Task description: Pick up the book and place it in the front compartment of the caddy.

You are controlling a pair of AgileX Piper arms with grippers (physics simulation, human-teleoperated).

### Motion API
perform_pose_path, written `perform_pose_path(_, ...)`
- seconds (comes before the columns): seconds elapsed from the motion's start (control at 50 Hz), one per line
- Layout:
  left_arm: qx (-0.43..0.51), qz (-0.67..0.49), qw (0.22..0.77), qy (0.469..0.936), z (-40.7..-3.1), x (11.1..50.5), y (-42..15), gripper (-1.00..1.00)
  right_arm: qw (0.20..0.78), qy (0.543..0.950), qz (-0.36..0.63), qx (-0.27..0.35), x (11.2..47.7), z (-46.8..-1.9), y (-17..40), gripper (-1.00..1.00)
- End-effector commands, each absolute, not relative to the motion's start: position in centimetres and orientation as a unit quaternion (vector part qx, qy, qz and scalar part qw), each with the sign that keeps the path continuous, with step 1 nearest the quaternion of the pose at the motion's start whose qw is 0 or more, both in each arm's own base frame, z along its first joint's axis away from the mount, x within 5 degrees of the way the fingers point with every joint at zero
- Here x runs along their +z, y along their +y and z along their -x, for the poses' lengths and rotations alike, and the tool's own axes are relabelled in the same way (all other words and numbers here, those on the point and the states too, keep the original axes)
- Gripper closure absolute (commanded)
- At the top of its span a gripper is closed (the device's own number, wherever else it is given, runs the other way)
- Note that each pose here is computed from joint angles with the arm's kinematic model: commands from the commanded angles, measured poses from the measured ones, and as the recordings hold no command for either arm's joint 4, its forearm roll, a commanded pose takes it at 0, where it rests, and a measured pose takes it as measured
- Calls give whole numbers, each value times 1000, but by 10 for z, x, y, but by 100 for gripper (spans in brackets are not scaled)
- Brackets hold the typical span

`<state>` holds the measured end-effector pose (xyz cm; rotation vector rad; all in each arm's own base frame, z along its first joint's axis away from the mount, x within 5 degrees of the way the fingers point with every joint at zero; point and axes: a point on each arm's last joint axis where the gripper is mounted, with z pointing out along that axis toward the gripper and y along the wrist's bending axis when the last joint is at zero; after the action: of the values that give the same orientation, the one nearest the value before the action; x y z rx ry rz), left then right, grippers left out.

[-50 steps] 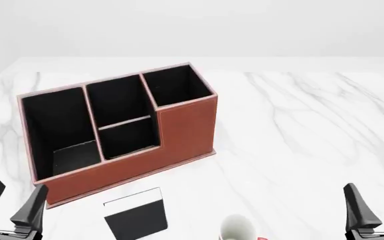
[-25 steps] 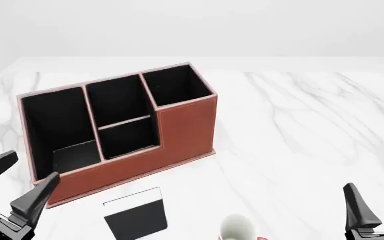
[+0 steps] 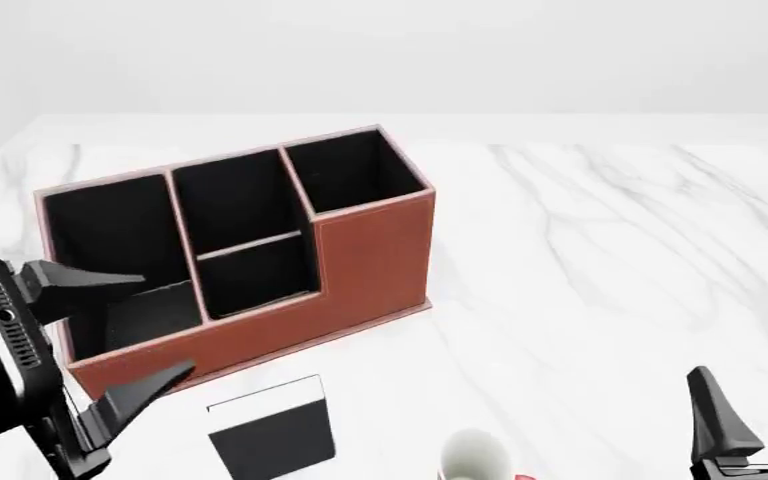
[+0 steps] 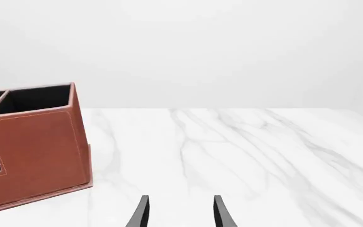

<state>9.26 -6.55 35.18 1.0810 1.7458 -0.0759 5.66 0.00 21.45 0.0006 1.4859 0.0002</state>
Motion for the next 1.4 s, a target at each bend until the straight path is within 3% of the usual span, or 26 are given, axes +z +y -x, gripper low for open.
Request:
perform_pose_path(0.02,-28,-550,426,718,-97,350,-85,-100,737,676,0,0,214,-57,0,-100)
perform_pose_path(0.28,-7,-590,363,721,-106,342,-90,-100,737,676,0,0,214,-57,0,-100)
perform_pose_path(0.68,-11,-606,328,724,-122,322,-110,-100,737,676,0,0,214,-57,0,-100)
perform_pose_path(0.96,-22,-602,321,730,-131,294,-124,-100,737,676,0,0,214,-57,0,-100)
perform_pose_path(1.4,-20,-600,319,733,-132,291,-123,-100,737,676,0,0,214,-57,0,-100)
